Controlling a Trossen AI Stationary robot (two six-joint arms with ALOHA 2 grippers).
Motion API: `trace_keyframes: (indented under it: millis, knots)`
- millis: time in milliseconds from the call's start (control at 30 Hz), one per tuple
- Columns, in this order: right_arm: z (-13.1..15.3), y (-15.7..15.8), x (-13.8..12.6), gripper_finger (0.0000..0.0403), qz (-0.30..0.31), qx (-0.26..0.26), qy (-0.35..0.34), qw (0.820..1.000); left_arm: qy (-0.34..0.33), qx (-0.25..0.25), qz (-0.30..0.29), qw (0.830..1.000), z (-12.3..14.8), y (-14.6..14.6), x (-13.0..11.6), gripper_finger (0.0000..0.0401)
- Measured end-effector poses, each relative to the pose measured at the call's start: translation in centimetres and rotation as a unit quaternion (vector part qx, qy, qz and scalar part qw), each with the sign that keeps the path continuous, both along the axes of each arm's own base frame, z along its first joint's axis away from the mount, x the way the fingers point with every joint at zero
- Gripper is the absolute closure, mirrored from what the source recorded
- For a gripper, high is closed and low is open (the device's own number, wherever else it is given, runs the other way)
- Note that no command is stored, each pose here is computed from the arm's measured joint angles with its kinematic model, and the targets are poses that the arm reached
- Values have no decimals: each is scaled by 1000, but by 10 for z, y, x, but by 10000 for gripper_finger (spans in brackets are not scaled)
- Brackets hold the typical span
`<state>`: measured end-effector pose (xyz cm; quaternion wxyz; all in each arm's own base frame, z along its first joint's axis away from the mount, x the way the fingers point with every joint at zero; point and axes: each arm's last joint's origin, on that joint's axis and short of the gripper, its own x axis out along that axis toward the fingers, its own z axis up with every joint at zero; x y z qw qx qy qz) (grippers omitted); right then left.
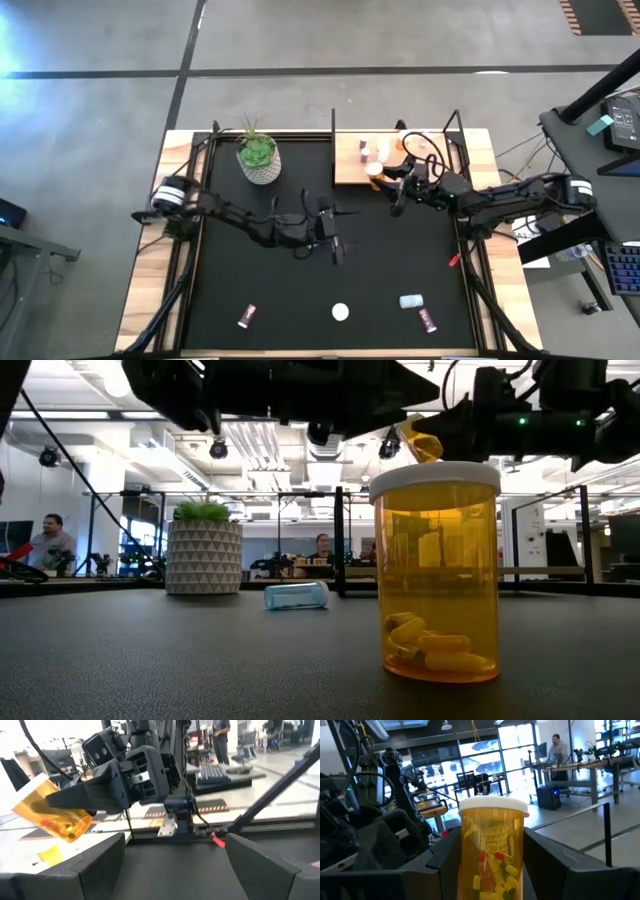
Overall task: Pick and place medicine bottles onto shelf by color
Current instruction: Put the left orange pill bottle on the shelf aligned with the other orange pill bottle
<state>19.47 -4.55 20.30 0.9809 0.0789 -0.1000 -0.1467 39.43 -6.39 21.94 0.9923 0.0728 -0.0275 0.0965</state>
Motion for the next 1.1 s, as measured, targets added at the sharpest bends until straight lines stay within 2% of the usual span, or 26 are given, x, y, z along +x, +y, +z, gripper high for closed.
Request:
trace_keyframes:
  millis: [433, 533, 633, 700, 833, 933, 1100]
  knots:
    - [2, -2, 14, 223, 1, -4, 16, 1000, 3, -2, -8, 1000, -7, -9, 7, 74]
    - [3, -2, 15, 223, 7, -3, 18, 1000, -1, -21, 16, 1000, -7, -7, 7, 74]
    - [6, -1, 17, 223, 44, -6, 12, 999, -13, -58, 79, 995, -5, -1, 6, 74]
    - [10, 1, 18, 223, 72, -12, 6, 997, -19, -61, 119, 991, -3, 4, 5, 74]
    - [17, 3, 22, 223, 118, -23, -3, 993, -46, -70, 134, 987, 2, 14, 6, 74]
    - [21, 6, 24, 223, 161, -31, -9, 987, -63, -73, 133, 986, 5, 21, 7, 74]
    - [28, 13, 29, 223, 185, -42, -16, 982, -84, -103, 59, 989, 9, 34, 10, 74]
